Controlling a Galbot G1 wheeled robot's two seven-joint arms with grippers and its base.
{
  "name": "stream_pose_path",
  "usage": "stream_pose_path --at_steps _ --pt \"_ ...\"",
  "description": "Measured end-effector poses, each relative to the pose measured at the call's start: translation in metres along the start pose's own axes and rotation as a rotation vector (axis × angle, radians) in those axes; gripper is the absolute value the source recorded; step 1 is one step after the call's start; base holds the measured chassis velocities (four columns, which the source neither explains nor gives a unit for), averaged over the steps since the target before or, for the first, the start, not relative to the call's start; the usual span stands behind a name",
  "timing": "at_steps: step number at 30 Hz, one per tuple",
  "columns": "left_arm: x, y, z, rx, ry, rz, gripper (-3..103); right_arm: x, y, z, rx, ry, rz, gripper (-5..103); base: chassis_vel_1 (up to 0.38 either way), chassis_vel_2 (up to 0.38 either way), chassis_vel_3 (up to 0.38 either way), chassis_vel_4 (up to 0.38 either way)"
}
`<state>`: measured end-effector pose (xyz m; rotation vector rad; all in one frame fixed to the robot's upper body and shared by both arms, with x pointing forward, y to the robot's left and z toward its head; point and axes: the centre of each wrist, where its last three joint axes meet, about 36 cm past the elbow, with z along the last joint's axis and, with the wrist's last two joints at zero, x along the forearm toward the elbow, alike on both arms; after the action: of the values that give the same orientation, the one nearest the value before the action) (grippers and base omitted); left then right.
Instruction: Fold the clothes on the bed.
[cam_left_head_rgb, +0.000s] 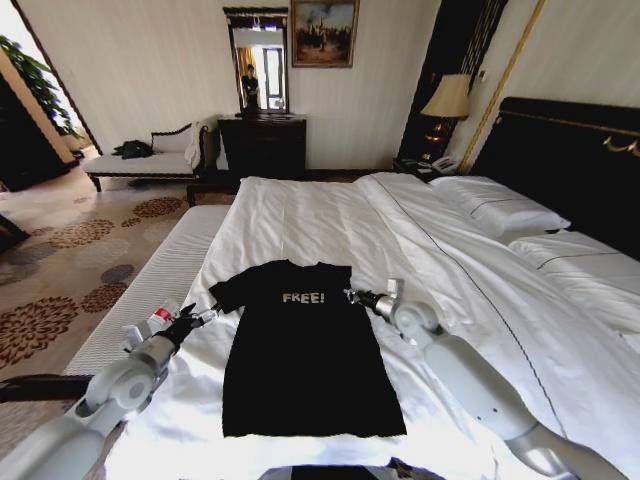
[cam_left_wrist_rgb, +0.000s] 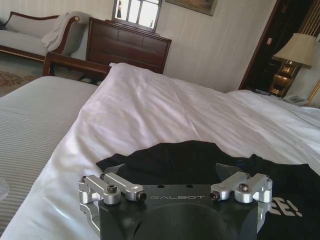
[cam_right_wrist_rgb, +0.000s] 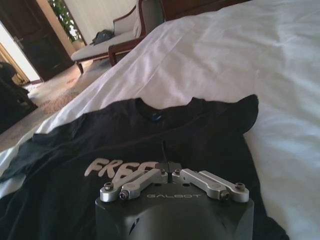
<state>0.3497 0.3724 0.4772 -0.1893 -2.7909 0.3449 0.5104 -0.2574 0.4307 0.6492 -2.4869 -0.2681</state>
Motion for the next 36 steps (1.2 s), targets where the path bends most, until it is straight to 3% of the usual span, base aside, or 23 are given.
stream_pose_path --at_steps 24,26,28,29,36 --pt "0.018 0.017 -0.004 0.018 -0.048 -0.034 100 -0.051 0.015 0.028 0.097 0.112 -0.021 -3 0.000 0.000 0.000 0.000" --pt "0.019 0.018 -0.003 0.022 -0.051 -0.038 100 -0.053 0.016 0.031 0.104 0.119 -0.022 8 0.000 0.000 0.000 0.000" --pt "0.019 0.018 -0.003 0.023 -0.052 -0.039 100 -0.052 0.016 0.032 0.105 0.119 -0.024 8 0.000 0.000 0.000 0.000" --pt "0.020 0.019 -0.003 0.026 -0.054 -0.040 100 -0.050 0.020 0.032 0.107 0.114 -0.033 19 0.000 0.000 0.000 0.000" --pt "0.019 0.016 0.002 0.035 -0.055 -0.043 100 -0.030 0.033 0.012 0.106 0.009 -0.058 40 0.000 0.000 0.000 0.000"
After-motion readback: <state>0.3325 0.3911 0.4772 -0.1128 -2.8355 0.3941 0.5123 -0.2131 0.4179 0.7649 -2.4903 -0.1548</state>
